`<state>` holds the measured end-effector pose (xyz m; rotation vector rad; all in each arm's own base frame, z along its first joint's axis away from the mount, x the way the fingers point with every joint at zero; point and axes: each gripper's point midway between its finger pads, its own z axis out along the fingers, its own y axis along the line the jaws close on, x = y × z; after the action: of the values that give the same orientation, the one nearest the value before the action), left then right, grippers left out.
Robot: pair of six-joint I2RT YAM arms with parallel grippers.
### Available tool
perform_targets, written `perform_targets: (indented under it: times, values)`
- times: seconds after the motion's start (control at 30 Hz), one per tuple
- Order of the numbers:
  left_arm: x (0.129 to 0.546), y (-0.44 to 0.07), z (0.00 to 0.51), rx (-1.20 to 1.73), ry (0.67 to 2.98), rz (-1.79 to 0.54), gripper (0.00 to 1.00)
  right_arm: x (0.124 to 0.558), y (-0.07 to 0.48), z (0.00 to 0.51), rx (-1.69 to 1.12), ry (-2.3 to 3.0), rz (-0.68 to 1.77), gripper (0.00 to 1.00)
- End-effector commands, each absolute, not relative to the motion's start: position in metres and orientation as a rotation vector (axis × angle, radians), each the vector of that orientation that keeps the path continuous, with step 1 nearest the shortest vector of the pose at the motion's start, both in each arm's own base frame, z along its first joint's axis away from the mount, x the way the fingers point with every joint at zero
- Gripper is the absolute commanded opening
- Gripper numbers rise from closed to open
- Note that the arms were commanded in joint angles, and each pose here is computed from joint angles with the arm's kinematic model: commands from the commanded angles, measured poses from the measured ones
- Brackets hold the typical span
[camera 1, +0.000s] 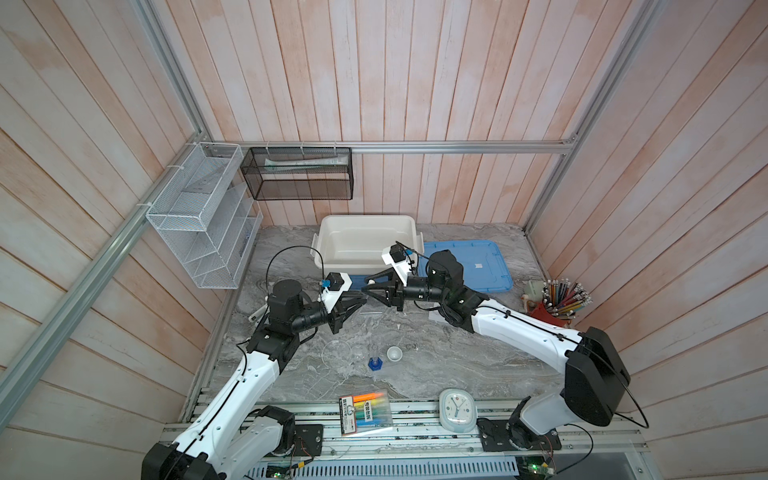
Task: Organize the chemistry lab equipment
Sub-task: 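Close the right gripper around the stopper end of the held test tube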
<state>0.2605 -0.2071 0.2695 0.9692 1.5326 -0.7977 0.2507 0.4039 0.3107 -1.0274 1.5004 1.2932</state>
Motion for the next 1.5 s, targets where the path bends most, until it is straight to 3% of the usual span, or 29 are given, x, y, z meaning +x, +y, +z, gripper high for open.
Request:
perform_targets:
  times: [0.0,0.13,0.27,0.5,0.6,0.93,1.1,1.47]
  values:
    - [0.260,-0.206,0.275,0.972,1.501,-0.785,0.09,0.247,0.408,0.321,-1.037,1.458,1.310,0.28]
    - [0.260,-0.205,0.274,0.968,1.502,-0.779,0.09,0.249,0.408,0.323,-1.033,1.454,1.311,0.21]
    - [0.261,-0.203,0.275,0.961,1.496,-0.749,0.10,0.250,0.410,0.322,-1.032,1.462,1.311,0.08]
    - [0.262,-0.200,0.276,0.945,1.489,-0.723,0.32,0.258,0.411,0.322,-1.000,1.484,1.283,0.01]
    - [0.266,-0.196,0.279,0.917,1.488,-0.681,0.44,0.264,0.412,0.320,-0.984,1.507,1.260,0.01]
    - [0.289,-0.156,0.328,0.667,1.485,-0.423,0.62,0.282,0.398,0.304,-0.977,1.596,1.099,0.01]
    - [0.304,-0.120,0.340,0.455,1.540,-0.274,0.72,0.301,0.366,0.295,-0.901,1.679,0.987,0.02]
    - [0.338,-0.080,0.352,0.146,1.531,-0.176,0.89,0.317,0.279,0.273,-0.666,1.826,0.743,0.02]
